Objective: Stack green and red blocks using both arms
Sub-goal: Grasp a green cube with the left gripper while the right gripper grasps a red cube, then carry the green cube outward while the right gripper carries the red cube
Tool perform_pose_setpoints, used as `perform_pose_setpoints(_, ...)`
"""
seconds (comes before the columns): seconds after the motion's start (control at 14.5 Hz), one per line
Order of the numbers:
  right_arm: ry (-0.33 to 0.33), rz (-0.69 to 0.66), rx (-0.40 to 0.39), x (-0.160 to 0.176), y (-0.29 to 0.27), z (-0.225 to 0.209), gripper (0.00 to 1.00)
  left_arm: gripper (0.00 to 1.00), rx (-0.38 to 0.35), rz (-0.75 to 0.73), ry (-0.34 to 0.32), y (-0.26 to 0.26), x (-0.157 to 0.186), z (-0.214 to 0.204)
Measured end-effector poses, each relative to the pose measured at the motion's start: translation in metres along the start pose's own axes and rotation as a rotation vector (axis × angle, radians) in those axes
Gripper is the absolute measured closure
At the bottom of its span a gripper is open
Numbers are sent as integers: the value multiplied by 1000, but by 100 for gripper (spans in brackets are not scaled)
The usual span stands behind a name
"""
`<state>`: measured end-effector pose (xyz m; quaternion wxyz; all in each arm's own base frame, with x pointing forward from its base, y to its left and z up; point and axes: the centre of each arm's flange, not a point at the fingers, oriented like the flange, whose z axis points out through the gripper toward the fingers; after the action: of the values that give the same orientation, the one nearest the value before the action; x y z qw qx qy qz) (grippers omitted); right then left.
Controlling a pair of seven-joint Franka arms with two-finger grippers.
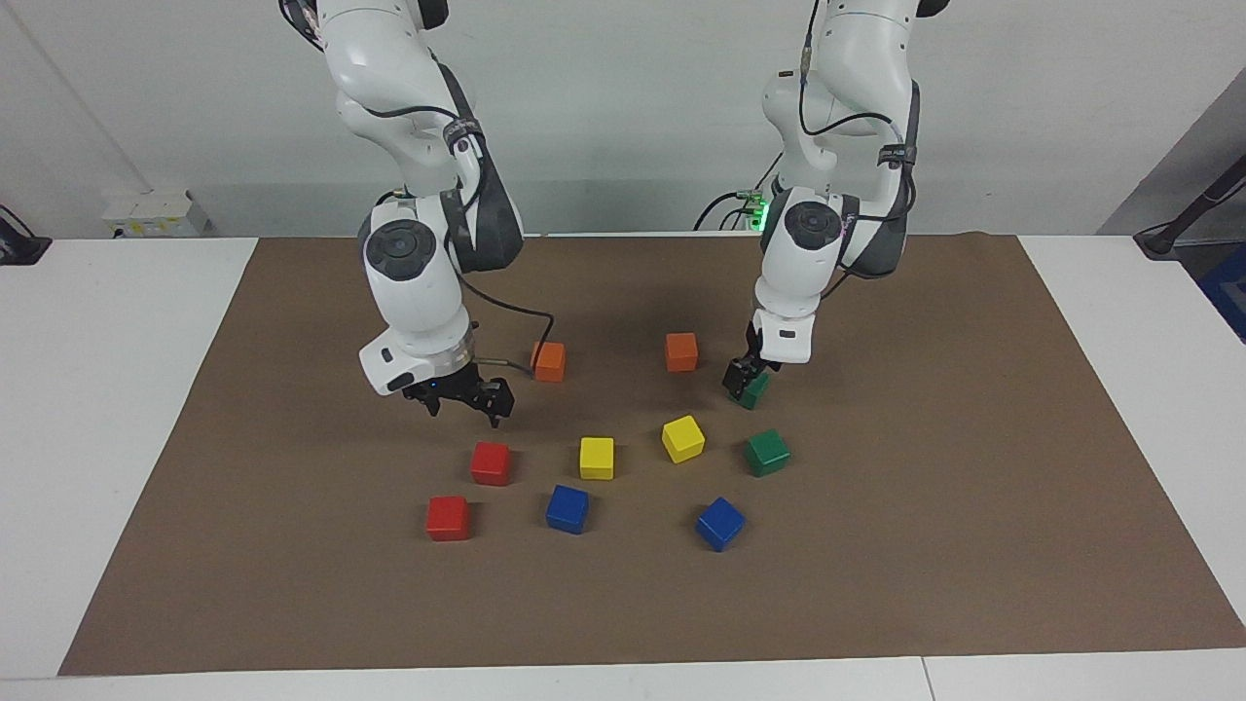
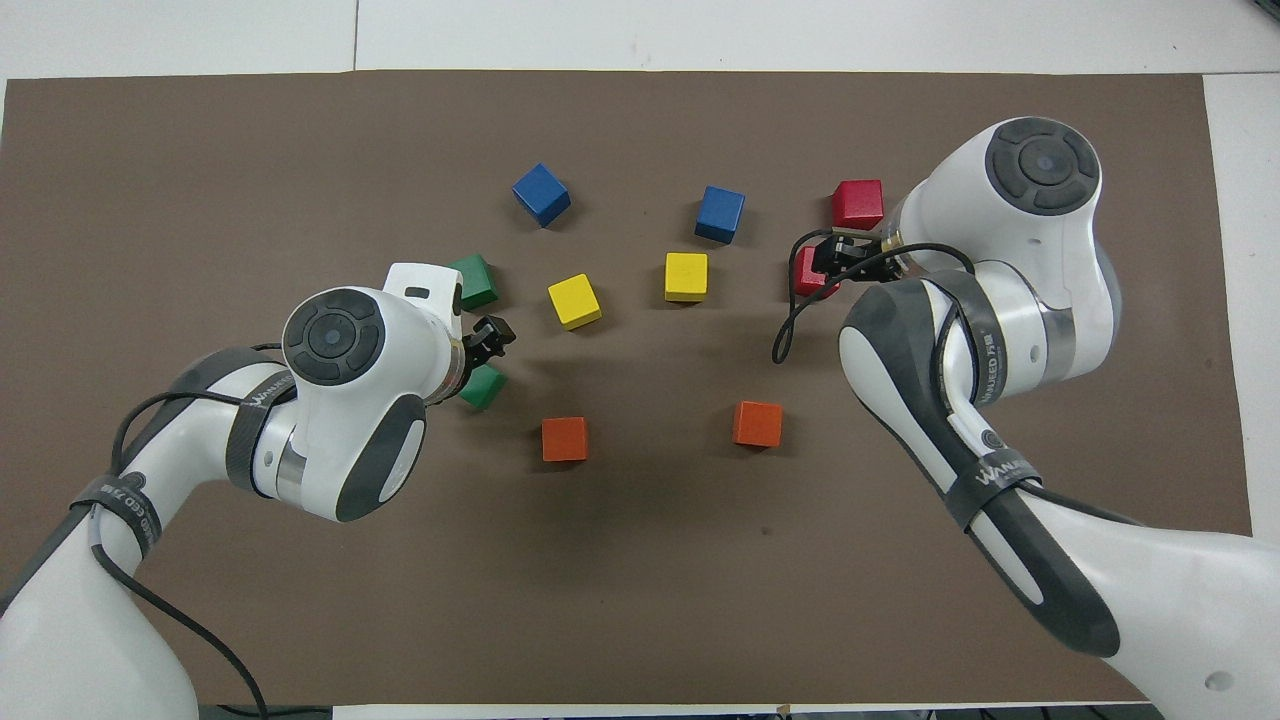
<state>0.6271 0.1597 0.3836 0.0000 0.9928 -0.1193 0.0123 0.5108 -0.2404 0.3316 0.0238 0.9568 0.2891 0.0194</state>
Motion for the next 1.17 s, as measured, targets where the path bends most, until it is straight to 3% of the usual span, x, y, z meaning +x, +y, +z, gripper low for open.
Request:
perform_pose_setpoints(0.34,-2,-5,-6,19,-14,28,0,4,12,-1,-4,-2,2,20)
perform_pose_setpoints(0.55,-5,-8,-11,30,-22,45,0,44,22,26,16,-1,2,19)
perform_pose_setpoints(0.76,1,-19,-9,37,-28,55,0,44,84,172,-8,-8,14,8)
perform_pose_setpoints(0.9,20,-48,1,37,-33,63,0,44,126,304,-42,-23,55,-26)
perform_pose_setpoints(1.03,20,-68,1,31,-38,78,0,44,113,428,-38,-52,114,-62)
perform_pose_setpoints(1.17,10,-83,-5,25,-41,88,0,44,87,519,-12,-91,165,-72)
